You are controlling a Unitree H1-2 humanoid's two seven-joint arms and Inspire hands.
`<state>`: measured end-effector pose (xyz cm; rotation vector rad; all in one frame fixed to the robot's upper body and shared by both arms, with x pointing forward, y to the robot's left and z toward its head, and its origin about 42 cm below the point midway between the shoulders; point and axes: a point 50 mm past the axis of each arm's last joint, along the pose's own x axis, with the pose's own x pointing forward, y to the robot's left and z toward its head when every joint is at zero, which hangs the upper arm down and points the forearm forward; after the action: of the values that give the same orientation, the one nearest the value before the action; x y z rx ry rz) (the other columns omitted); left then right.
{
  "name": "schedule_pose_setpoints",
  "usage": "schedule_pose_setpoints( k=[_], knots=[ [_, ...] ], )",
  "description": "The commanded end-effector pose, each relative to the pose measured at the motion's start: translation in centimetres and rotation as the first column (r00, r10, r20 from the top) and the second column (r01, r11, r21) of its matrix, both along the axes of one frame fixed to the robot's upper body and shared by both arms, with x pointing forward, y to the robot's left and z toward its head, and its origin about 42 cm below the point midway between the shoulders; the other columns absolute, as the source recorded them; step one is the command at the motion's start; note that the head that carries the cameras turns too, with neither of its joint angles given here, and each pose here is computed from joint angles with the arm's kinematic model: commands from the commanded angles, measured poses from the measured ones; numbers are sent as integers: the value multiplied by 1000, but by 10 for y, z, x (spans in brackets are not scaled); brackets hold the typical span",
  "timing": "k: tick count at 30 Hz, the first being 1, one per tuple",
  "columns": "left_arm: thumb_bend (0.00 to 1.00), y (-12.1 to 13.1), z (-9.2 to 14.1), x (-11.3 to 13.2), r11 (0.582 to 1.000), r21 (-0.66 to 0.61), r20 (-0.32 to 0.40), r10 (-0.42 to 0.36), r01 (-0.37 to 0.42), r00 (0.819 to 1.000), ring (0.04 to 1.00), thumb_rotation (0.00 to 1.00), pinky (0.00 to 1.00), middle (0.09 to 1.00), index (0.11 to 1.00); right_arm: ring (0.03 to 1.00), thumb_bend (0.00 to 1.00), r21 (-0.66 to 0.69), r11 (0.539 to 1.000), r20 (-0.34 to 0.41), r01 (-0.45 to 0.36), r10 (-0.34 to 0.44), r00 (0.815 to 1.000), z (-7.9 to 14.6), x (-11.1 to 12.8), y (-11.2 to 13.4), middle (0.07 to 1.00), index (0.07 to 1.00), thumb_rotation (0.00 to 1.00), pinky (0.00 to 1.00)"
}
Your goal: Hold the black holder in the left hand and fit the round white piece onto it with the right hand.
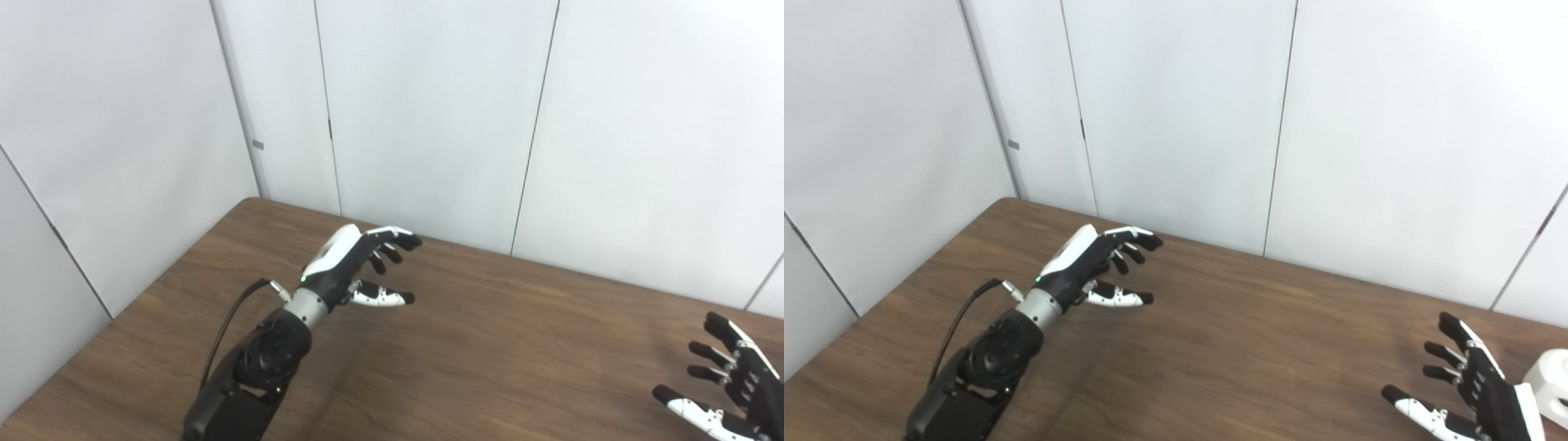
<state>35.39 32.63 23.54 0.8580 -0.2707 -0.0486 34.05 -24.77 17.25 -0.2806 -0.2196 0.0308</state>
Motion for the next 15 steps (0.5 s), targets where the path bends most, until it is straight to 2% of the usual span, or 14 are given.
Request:
schedule_pose_setpoints(
  k=[1,5,9,15],
  knots=[
    [716,10,36,6,997,70,127,19,-28,992,688,0,557,760,751,802,551,-5,1000,86,-15,15,996,22,4,1,906,874,0,673],
    [736,20,44,6,980,161,161,95,-121,982,737,2,615,773,756,796,556,-5,1000,86,-13,14,996,22,5,0,900,872,0,674],
    [736,33,50,7,954,224,192,159,-201,968,754,35,612,789,756,797,547,2,1000,82,-13,13,997,22,5,0,901,874,0,678],
    [729,52,57,7,924,276,213,211,-266,954,790,126,631,795,747,797,552,3,1000,83,-14,14,996,23,6,-1,904,875,0,669]
  ],
)
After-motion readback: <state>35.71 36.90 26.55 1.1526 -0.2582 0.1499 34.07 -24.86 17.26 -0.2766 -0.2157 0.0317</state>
